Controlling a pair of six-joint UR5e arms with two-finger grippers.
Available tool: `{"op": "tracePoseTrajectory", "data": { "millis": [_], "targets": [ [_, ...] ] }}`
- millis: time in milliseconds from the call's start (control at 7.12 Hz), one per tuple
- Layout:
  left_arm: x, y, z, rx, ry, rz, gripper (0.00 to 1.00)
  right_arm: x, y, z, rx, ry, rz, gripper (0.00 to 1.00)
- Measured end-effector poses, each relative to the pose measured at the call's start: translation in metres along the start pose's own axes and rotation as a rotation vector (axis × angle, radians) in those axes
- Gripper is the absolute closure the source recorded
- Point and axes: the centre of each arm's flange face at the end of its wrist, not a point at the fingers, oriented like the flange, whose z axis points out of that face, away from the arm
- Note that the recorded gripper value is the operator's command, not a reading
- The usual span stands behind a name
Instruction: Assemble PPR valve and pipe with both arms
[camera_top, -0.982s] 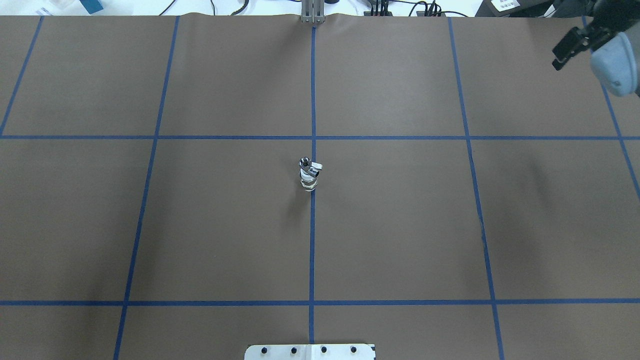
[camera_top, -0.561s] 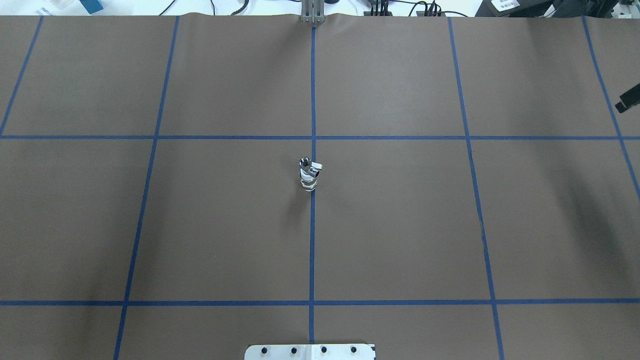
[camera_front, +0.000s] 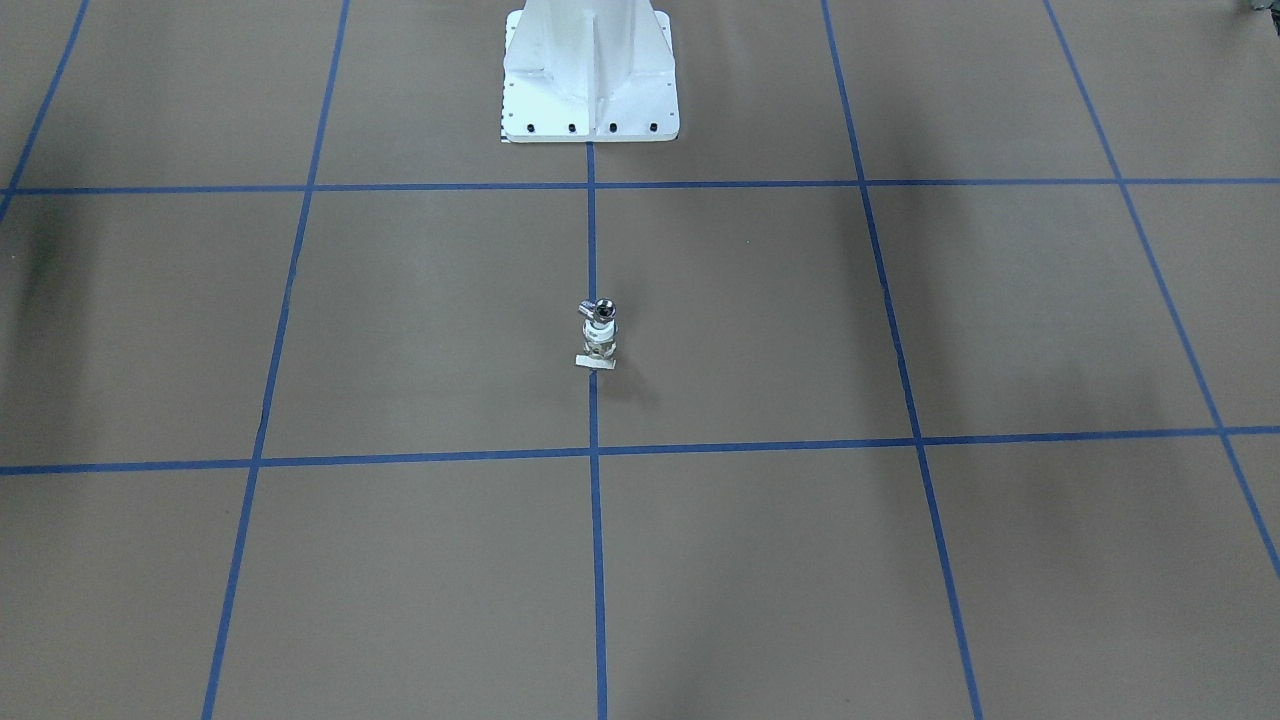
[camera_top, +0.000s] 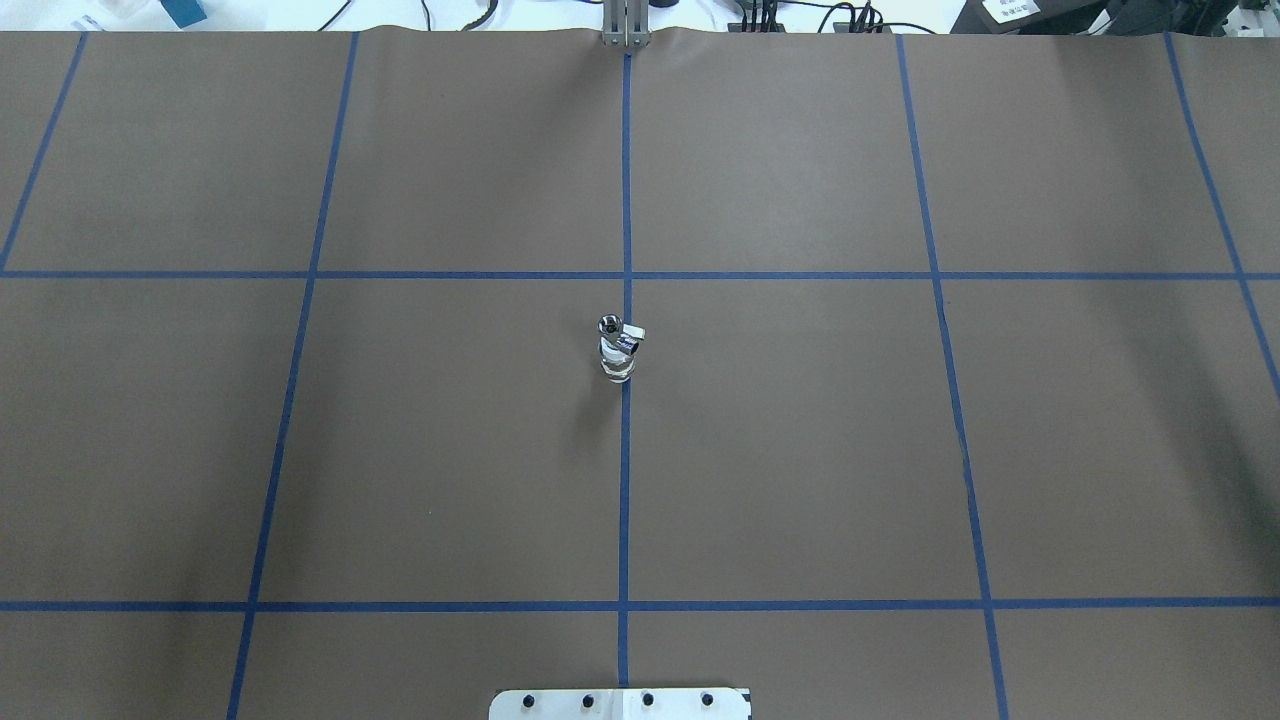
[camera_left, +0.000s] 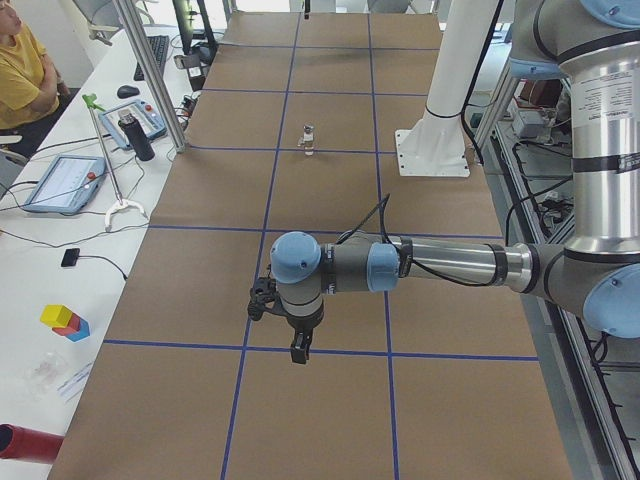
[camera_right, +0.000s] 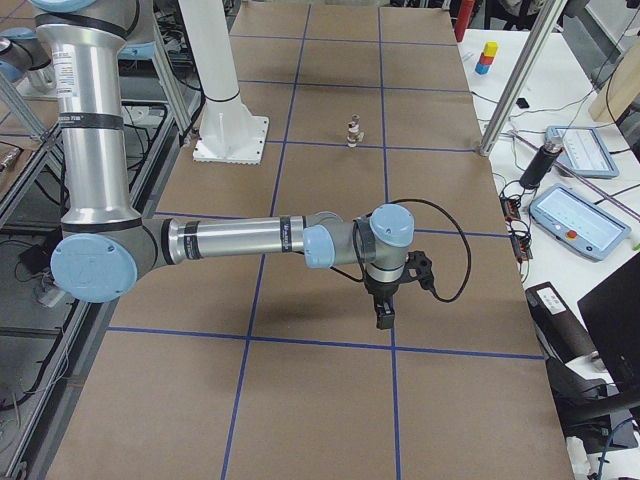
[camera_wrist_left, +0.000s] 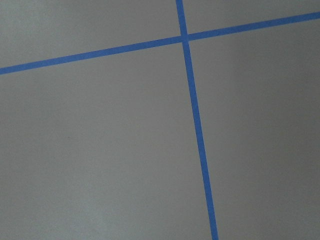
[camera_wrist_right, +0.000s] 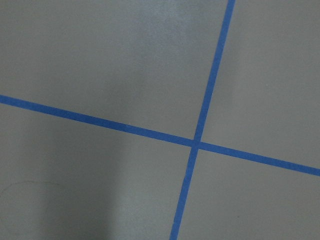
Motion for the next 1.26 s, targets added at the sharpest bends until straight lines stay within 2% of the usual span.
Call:
{"op": "tracePoseTrajectory", "data": {
  "millis": [421, 1263],
  "targets": [
    [0.000, 0.001, 0.001, -0.003, -0.003, -0.001, 0.00, 0.021, 0.031, -0.001, -0.054, 0.026, 0.014, 0.00],
    [-0.006, 0.008, 0.008, -0.021, -0.006, -0.017, 0.00, 0.034, 0.048, 0.014, -0.089, 0.035, 0.047, 0.00]
  ]
}}
